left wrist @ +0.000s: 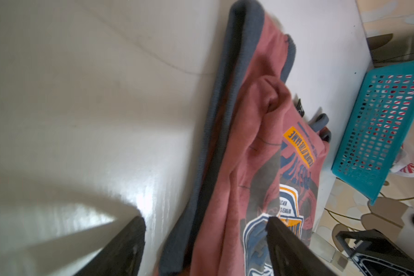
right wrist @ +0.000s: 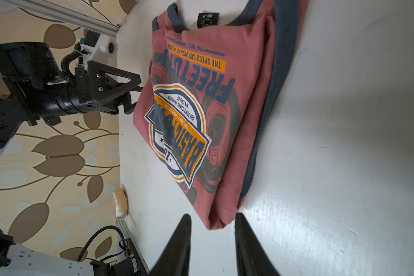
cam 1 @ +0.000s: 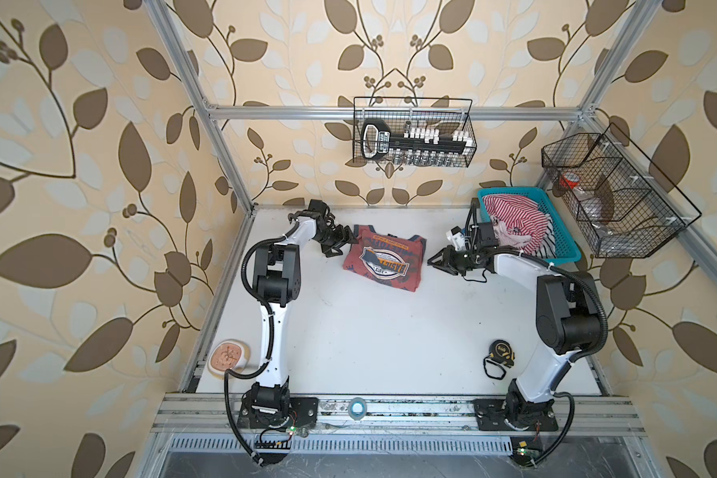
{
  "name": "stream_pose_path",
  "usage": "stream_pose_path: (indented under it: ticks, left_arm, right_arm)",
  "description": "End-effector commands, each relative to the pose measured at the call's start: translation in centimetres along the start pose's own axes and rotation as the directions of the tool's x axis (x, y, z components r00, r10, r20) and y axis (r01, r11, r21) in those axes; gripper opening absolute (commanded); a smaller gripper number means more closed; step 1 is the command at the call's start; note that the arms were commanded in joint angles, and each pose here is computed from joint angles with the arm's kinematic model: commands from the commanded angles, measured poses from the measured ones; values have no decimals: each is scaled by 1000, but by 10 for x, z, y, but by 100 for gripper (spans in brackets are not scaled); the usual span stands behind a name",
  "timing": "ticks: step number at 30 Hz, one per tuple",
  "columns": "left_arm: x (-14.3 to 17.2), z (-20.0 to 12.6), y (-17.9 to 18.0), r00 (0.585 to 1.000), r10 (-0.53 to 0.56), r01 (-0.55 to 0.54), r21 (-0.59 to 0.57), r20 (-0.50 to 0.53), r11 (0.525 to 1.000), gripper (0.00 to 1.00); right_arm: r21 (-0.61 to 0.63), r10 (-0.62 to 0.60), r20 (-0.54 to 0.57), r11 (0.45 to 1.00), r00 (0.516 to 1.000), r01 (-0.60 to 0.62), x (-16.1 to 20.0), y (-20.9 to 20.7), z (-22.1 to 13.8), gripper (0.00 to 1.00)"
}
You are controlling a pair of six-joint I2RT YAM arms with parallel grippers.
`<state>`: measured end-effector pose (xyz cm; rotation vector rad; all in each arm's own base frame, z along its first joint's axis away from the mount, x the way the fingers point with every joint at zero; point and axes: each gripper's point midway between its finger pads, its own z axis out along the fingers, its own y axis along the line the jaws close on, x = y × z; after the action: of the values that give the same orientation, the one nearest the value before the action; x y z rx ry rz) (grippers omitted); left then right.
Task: Fold and stack tank tops
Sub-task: Move the tank top to the top-left of the table.
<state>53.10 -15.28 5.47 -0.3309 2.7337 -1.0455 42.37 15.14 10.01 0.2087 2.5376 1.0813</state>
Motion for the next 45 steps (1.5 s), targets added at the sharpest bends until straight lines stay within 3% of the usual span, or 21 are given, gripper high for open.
stream_pose_path:
  ticks: [1, 10, 15, 18, 20, 26, 29, 32, 42, 45]
  left_arm:
    - [6, 18, 7, 999, -24, 25, 11, -39, 1000, 83]
    - [29, 45, -4, 994, 5, -6, -2, -113, 1000, 84]
    - [40, 57, 6, 989, 27, -54, -188, -144, 981, 81]
    - [46, 66, 11, 987, 17, -55, -242, -158, 969, 78]
    - [47, 69, 20, 988, -7, -37, -284, -154, 958, 71]
    - [50, 73, 38, 988, -54, 0, -351, -146, 936, 32]
    - [51, 74, 39, 987, -63, 8, -348, -146, 938, 3]
    - [46, 62, 42, 990, -50, -3, -369, -135, 930, 0]
    - [3, -28, 81, 998, -28, 3, -437, -50, 899, 0]
    - [-9, -51, 100, 999, -23, 3, -493, -33, 870, 0]
  right_arm:
    - [8, -16, -3, 1000, 1000, 16, 3, -4, -3, 32]
    - [1, -8, -9, 1000, 1000, 8, 7, -7, 0, 32]
    - [-4, -13, -12, 1000, 1000, 13, 9, -7, 0, 32]
    - [-4, -8, -18, 1000, 1000, 8, 11, -10, 0, 32]
    - [-3, -3, -18, 1000, 1000, 3, 12, -13, -1, 32]
    - [1, 10, -14, 1000, 1000, -10, 16, -21, -6, 32]
    - [5, 21, -11, 1000, 1000, -21, 19, -27, -9, 32]
    - [5, 28, -10, 1000, 1000, -28, 21, -30, -12, 32]
    - [-27, 37, -8, 999, 999, -37, 28, -30, -10, 32]
    - [-34, 35, -10, 999, 999, -36, 29, -29, -9, 32]
